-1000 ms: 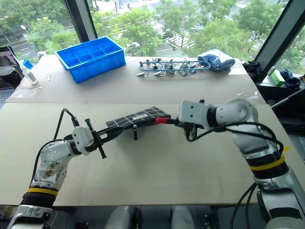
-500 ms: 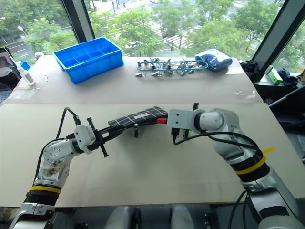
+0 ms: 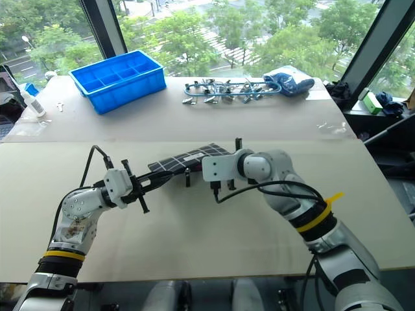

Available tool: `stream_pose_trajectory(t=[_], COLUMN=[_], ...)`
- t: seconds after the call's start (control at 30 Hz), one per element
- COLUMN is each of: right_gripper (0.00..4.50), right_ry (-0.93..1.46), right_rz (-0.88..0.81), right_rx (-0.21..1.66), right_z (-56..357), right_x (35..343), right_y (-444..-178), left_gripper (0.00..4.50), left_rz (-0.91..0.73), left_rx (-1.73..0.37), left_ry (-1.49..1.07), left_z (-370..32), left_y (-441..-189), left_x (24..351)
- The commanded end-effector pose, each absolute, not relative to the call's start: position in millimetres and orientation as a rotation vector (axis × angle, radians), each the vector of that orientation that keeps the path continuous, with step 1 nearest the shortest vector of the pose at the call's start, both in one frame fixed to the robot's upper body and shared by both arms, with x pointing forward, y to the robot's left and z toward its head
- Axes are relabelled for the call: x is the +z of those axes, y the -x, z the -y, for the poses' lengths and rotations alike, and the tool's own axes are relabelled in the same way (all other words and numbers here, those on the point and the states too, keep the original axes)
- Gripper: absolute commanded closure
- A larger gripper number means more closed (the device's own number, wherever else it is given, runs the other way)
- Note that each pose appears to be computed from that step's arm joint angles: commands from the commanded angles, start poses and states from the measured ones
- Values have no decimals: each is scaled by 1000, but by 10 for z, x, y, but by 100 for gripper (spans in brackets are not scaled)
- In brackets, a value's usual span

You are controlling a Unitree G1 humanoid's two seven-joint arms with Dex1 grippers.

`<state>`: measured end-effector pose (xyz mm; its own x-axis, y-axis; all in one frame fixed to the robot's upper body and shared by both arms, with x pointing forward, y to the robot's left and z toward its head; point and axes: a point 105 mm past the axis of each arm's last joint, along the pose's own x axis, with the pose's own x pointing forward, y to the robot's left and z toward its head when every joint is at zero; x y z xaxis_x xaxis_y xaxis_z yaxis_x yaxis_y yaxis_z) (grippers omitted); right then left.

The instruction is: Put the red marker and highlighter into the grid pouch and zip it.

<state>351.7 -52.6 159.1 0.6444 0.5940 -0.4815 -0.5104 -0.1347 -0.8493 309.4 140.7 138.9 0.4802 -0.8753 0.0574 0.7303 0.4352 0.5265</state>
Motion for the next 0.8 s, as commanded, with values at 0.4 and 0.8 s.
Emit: stream_pose_trajectory(t=[0.4, 0.8], right_gripper=[404, 180], right_ry=[1318, 1228], right_rz=[478, 396], right_rx=[1009, 980], right_z=[228, 599], right_x=[1511, 1893], right_y=[-3503, -3655], left_gripper=[450, 450], left_rz=[395, 392], left_rx=[-1029, -1032], left_ry=[-484, -484], left_z=[-1364, -1366], left_y=[-3108, -3102], left_x=[1484, 1471])
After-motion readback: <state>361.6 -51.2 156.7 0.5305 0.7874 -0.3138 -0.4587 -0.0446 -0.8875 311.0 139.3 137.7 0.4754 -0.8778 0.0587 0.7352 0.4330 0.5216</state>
